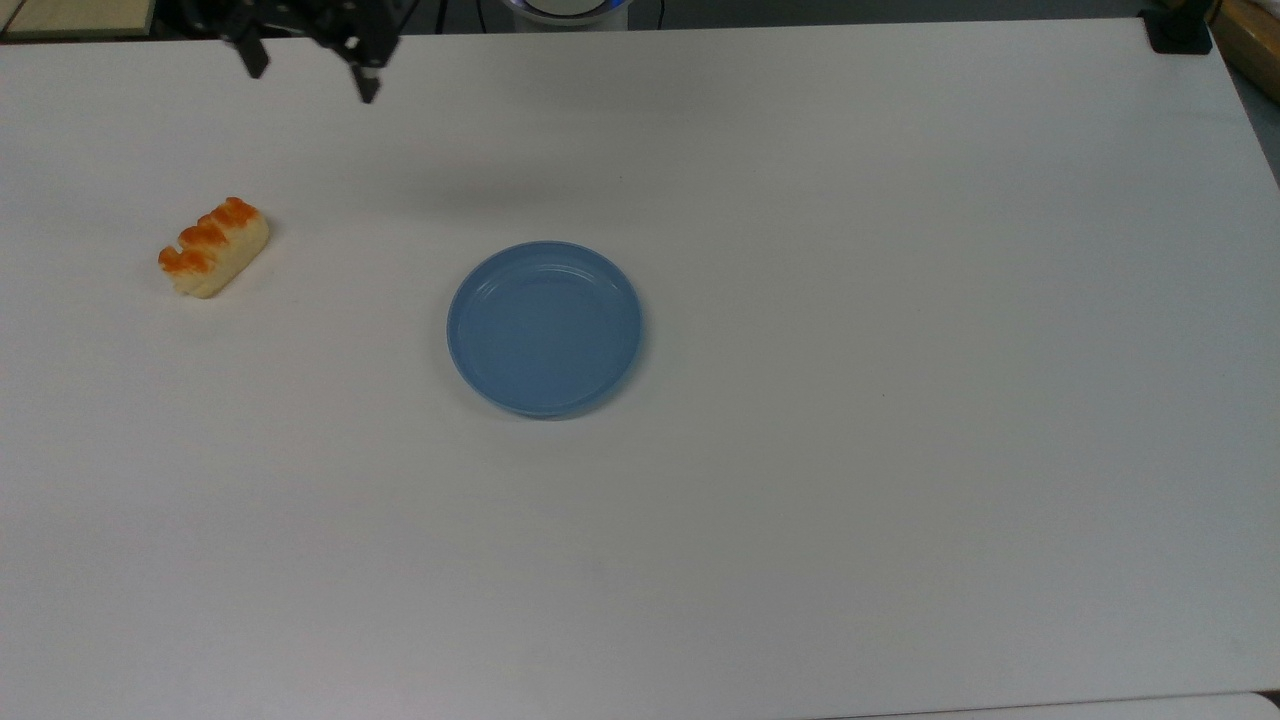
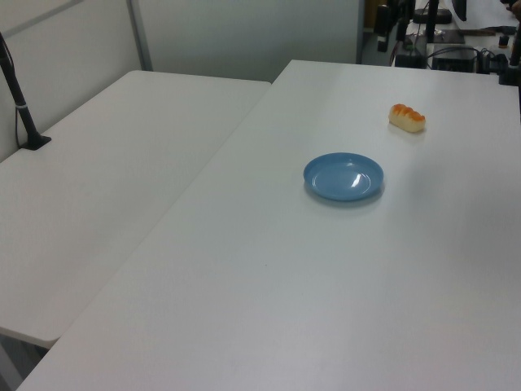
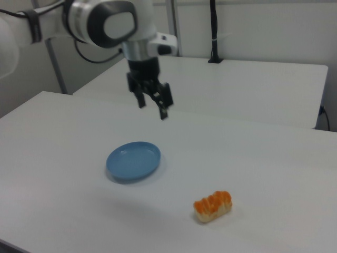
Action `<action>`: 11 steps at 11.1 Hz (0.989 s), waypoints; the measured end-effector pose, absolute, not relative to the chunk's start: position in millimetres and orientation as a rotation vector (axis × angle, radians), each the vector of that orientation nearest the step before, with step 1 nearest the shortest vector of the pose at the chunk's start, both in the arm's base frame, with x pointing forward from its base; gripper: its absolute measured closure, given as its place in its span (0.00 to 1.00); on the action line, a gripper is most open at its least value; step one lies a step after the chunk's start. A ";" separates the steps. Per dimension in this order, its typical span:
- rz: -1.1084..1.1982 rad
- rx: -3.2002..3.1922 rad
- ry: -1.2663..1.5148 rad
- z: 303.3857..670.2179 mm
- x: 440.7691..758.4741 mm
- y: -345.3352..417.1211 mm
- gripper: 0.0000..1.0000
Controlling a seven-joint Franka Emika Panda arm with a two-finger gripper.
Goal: Put the bread on a plate
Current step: 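Move the open gripper over the orange-topped bread roll and lower it, then close the gripper on the bread roll and lift it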
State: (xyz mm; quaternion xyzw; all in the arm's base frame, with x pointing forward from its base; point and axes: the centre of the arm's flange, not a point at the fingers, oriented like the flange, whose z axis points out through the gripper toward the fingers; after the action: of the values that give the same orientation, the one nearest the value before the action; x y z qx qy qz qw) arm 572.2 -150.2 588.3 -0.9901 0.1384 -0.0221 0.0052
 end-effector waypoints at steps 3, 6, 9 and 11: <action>0.009 -3.088 0.656 542.5 565.7 -226.2 0.00; -0.034 -3.068 0.814 478.5 561.0 -273.9 0.00; -0.114 -3.000 0.949 424.5 561.8 -305.3 0.00; -0.159 -3.009 0.995 395.9 560.2 -318.2 0.00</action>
State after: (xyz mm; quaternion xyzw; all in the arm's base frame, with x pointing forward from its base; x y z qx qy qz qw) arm 560.2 -318.2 395.9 -0.9481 0.3135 -0.0501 -0.0156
